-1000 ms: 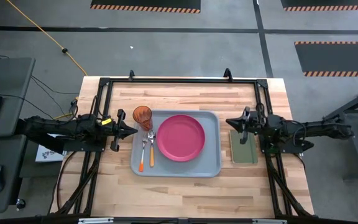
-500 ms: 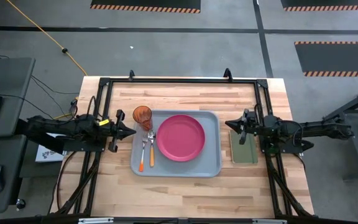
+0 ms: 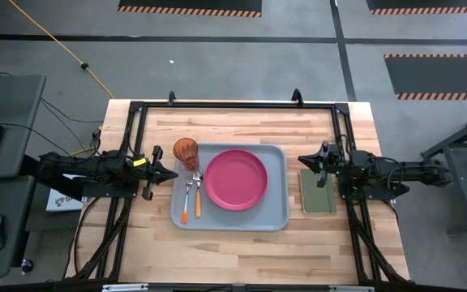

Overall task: Pick and place plate/cup/fork/spoon on tray
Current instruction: Return to Home Position

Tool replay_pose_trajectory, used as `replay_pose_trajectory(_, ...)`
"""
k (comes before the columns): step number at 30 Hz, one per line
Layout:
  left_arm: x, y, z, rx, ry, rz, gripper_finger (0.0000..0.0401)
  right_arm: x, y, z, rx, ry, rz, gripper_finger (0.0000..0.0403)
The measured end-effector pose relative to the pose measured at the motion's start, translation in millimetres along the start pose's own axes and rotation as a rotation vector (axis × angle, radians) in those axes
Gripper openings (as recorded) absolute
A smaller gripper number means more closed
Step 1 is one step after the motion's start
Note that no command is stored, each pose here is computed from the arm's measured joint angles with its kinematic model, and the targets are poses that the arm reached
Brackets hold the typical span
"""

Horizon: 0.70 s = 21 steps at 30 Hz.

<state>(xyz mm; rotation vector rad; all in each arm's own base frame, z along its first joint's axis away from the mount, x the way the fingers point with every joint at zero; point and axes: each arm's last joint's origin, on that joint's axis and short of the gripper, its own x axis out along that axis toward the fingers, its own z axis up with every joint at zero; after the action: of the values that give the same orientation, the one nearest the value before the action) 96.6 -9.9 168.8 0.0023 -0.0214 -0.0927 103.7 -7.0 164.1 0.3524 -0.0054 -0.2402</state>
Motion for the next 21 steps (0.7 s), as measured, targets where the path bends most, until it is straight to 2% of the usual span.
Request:
replay_pose_trajectory(6, 0.0, 0.1, -0.2, 0.000, 0.002, 0.001, 0.0001, -7.8, 1.7, 9.5, 0.028, -0.111, 0.044, 0.0000)
replay_pose_trajectory(21, 0.0, 0.3, -0.1, 0.000, 0.001, 0.007, 0.0001, -7.6, 0.9, 7.5, 0.023, -0.091, 0.034, 0.0000)
